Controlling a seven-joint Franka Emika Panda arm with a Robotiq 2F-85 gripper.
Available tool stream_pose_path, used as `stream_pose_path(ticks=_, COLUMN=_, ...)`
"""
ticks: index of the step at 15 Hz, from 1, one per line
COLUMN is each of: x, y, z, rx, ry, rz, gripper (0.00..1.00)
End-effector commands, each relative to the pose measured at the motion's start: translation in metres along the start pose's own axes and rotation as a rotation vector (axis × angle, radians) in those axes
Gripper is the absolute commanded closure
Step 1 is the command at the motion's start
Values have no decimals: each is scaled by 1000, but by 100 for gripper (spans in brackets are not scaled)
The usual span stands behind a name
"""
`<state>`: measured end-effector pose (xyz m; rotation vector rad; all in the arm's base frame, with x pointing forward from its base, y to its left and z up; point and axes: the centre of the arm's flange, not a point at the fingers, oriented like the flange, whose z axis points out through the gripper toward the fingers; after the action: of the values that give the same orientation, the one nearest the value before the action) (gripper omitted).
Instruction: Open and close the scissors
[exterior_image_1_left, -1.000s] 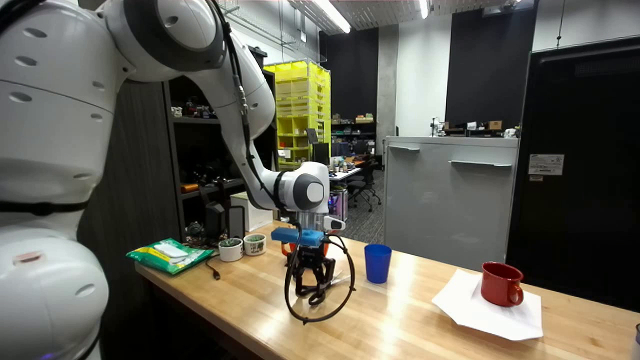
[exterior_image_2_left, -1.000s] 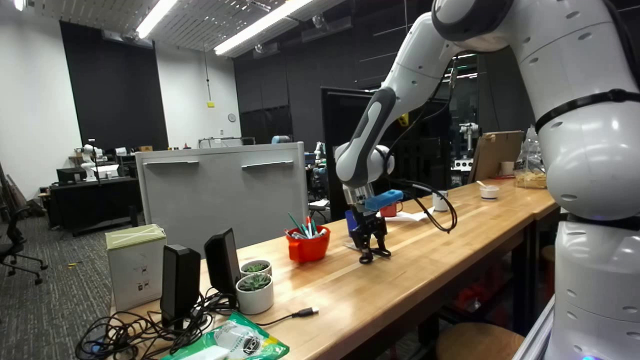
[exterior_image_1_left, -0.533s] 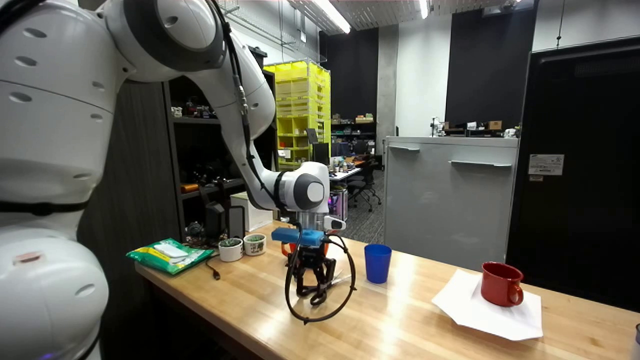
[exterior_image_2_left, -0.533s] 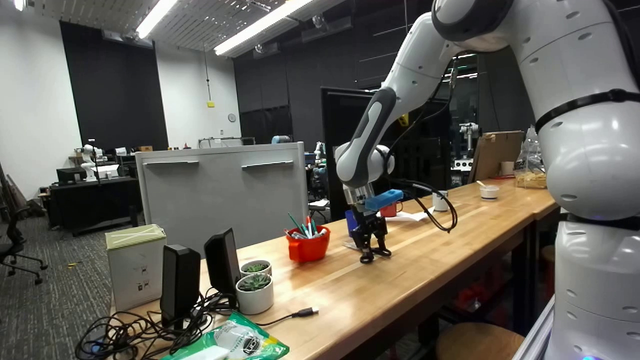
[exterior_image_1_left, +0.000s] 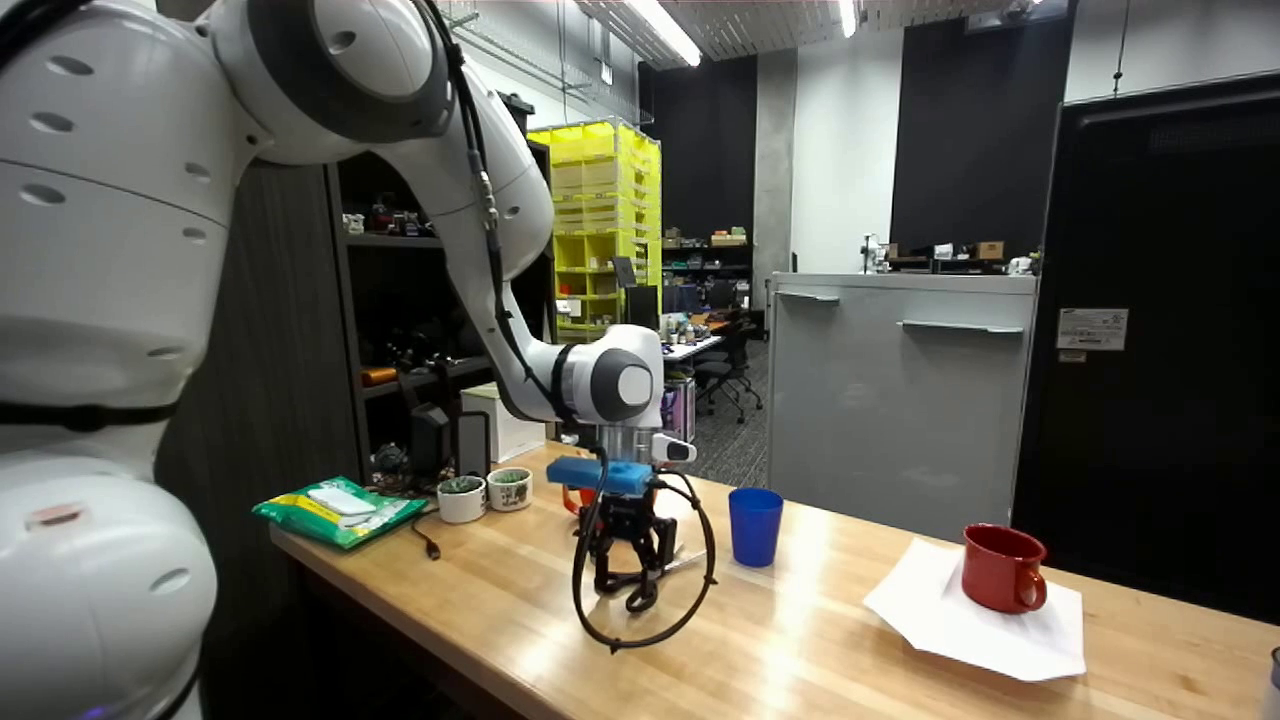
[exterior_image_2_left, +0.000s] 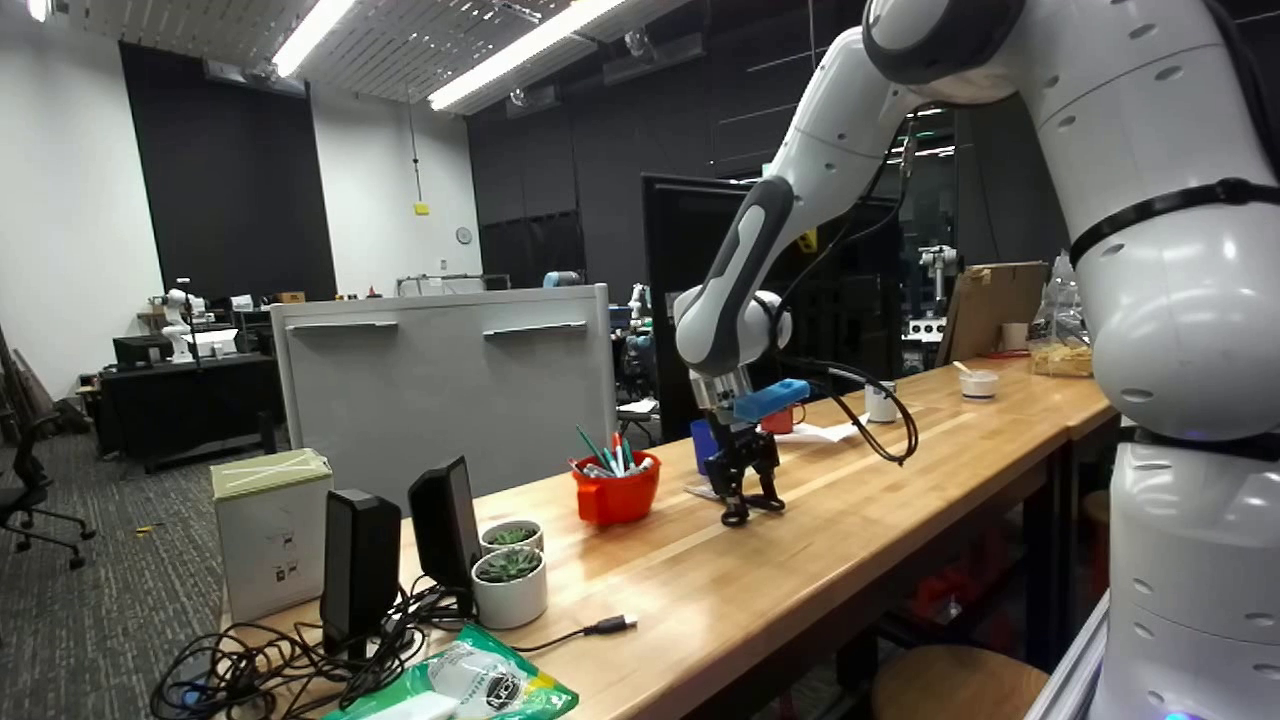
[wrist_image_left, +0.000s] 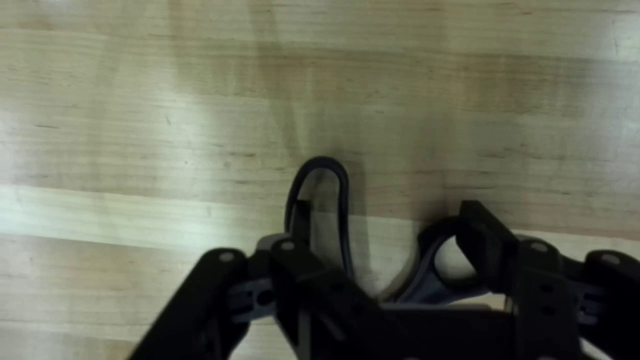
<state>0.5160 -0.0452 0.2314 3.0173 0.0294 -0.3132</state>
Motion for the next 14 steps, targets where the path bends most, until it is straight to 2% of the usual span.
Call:
stream_pose_path(ticks=1, x=-1, y=0, z=10, rx=-20, ry=-2, rz=2, gripper=16)
stream_pose_path(ticks=6, x=-1, y=-2, z=11, rx=-20, ry=-5, rz=-2, gripper=8)
stream_pose_path(ticks=7, x=-1, y=-2, z=11, rx=-21, ry=-6, rz=-2, gripper=11)
stream_pose_path(ticks=11, x=0, y=-3, z=9, rx=-21, ry=-1, rz=-4, gripper=36)
stream_pose_path(ticks=12, x=0, y=-3, z=8, rx=-21, ry=1, rz=-6, gripper=51)
stream_pose_path(ticks=14, x=1, y=-3, z=5, rx=-18, ry=7, rz=-8, gripper=68)
